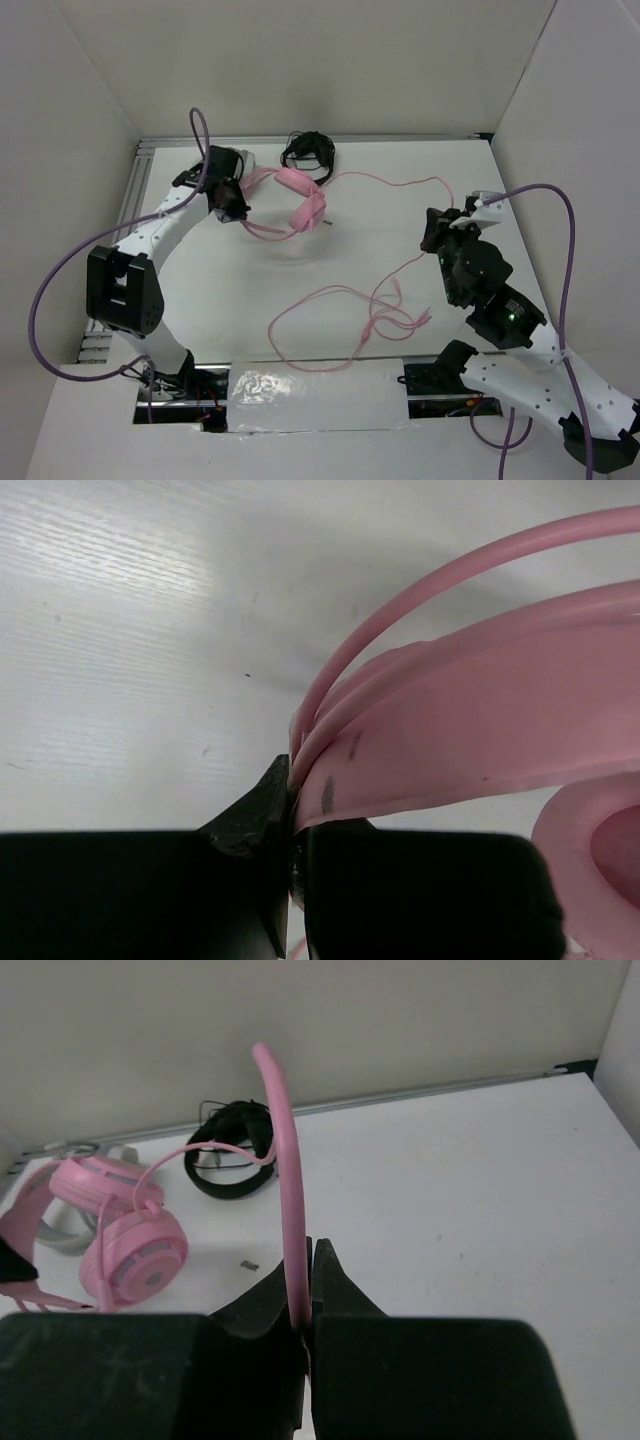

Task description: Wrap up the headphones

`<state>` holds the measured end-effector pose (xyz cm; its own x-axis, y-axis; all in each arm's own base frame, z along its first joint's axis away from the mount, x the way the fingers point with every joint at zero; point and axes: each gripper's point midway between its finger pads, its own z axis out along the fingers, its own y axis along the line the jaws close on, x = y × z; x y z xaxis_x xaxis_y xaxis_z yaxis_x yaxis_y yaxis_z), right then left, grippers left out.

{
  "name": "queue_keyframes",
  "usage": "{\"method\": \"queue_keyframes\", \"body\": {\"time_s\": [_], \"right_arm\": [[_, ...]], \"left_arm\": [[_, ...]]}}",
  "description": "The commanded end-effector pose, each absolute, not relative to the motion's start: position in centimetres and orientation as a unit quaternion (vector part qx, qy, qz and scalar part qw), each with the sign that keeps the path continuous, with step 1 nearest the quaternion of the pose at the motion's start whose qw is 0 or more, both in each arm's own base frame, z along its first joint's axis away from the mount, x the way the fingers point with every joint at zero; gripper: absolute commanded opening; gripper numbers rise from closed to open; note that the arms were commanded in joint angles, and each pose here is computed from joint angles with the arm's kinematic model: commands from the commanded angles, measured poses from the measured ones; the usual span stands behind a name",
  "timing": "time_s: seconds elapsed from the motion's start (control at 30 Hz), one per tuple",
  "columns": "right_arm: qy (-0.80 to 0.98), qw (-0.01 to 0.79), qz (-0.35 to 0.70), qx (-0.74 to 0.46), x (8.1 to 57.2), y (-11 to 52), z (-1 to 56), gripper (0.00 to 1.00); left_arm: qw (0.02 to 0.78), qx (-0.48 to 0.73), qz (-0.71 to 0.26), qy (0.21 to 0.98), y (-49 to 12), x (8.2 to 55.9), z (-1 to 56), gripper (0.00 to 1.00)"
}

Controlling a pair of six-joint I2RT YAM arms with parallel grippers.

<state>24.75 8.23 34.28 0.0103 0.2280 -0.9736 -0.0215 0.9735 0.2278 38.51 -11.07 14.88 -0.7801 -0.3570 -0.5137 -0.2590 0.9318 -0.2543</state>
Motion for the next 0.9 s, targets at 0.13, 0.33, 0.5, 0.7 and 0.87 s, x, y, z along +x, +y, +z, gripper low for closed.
{"method": "queue_keyframes", "body": {"time_s": [0.13,0.33,0.5,0.7,0.87], "right_arm": [[0.702,0.696,0.045,0.142,23.0,4.5,35.1,0.00],[0.731,0.654,0.028,0.193,22.4,3.5,29.3,0.00],[0.782,0.602,0.004,0.161,23.0,5.8,23.2,0.00],[0.830,0.557,-0.012,0.006,24.3,14.5,18.5,0.00],[0.841,0.525,0.044,-0.125,22.5,22.2,16.5,0.00]], "left_arm": [[0.335,-0.250,-0.136,0.898,-9.1,41.9,19.3,0.00],[0.309,-0.375,-0.146,0.862,-4.9,42.6,22.2,0.00],[0.337,-0.391,-0.171,0.839,-3.8,43.8,26.4,0.00],[0.354,-0.390,-0.200,0.826,-4.4,44.1,29.1,0.00],[0.342,-0.395,-0.210,0.826,-4.8,44.5,29.3,0.00]]}}
